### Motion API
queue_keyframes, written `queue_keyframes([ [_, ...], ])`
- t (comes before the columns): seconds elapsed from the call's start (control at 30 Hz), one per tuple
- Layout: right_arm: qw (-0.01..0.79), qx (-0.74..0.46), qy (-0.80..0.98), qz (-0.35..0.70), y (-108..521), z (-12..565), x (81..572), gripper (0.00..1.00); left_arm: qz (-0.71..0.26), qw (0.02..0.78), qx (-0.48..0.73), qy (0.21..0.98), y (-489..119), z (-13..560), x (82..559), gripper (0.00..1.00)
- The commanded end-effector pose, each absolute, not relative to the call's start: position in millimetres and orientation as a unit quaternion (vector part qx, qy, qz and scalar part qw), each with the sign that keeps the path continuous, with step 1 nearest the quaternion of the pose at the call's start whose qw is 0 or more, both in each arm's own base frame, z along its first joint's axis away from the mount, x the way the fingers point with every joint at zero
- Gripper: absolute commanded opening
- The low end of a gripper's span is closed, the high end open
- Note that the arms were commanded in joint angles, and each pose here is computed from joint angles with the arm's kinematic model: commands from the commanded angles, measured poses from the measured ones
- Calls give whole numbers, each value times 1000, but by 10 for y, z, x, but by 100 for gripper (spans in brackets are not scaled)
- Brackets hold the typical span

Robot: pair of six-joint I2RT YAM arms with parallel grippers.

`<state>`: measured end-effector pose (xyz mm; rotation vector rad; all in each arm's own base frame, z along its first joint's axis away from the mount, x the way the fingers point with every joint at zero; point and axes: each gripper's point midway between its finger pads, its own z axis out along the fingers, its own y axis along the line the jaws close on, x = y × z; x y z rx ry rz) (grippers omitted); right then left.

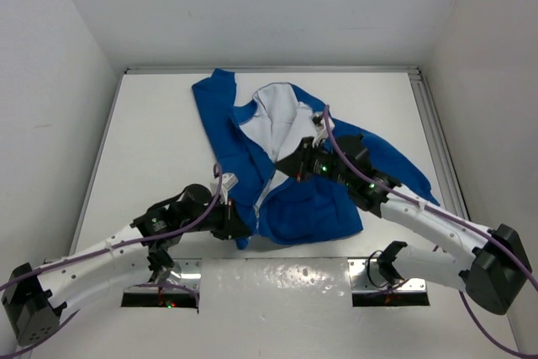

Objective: Zip up the jacket

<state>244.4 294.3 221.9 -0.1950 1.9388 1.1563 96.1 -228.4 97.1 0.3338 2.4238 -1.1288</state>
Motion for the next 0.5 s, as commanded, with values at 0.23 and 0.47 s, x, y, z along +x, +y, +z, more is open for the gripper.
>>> queue_keyframes([
  [0.23, 359, -79, 869, 331, 2377, 971, 2093, 36, -284, 264, -34, 921, -1883, 506, 1293, 42],
  [0.47, 328, -32, 916, 227, 1933, 373, 1981, 71, -181, 372, -126, 901, -1480, 535, 1749, 60],
])
